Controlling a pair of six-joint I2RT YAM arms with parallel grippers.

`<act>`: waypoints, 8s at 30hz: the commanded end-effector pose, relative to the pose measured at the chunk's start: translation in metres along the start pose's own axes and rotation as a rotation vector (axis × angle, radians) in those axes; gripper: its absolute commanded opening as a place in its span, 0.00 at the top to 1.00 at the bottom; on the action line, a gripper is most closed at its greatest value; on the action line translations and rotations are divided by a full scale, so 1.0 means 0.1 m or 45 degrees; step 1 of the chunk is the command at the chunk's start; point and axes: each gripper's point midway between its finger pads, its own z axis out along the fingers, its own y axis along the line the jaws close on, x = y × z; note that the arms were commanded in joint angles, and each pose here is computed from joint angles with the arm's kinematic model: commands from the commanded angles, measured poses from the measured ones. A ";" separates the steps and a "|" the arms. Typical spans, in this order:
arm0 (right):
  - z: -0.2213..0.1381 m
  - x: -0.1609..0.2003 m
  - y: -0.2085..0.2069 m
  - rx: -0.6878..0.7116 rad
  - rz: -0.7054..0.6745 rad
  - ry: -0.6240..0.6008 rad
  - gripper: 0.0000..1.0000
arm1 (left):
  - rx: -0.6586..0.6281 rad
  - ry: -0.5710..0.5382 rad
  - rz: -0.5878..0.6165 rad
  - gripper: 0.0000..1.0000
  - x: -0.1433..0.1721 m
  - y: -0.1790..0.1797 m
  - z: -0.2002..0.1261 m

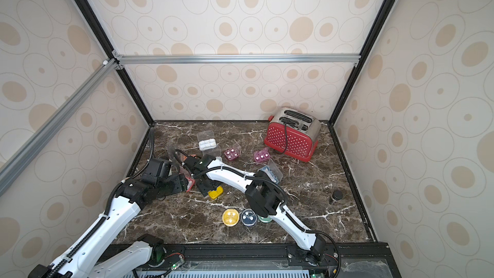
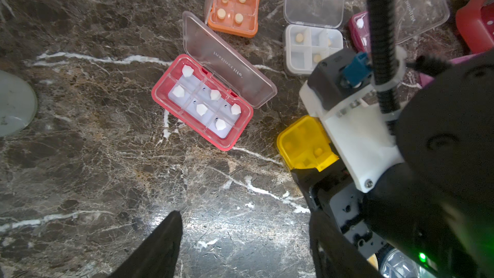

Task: Close pillboxes
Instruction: Move the pillbox to the center of the board, then close the lid on the pillbox.

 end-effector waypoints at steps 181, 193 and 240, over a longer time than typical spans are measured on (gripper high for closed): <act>-0.53 0.21 -2.20 -0.343 0.418 -0.194 0.80 | 0.428 0.311 0.079 0.68 0.18 -2.37 1.75; -0.53 0.30 -2.02 -0.387 0.418 -0.167 0.81 | 0.432 0.305 0.078 0.69 0.19 -2.33 1.71; 0.11 0.76 -2.00 -0.192 0.640 0.021 0.37 | 0.299 0.360 0.304 0.46 0.20 -2.26 1.88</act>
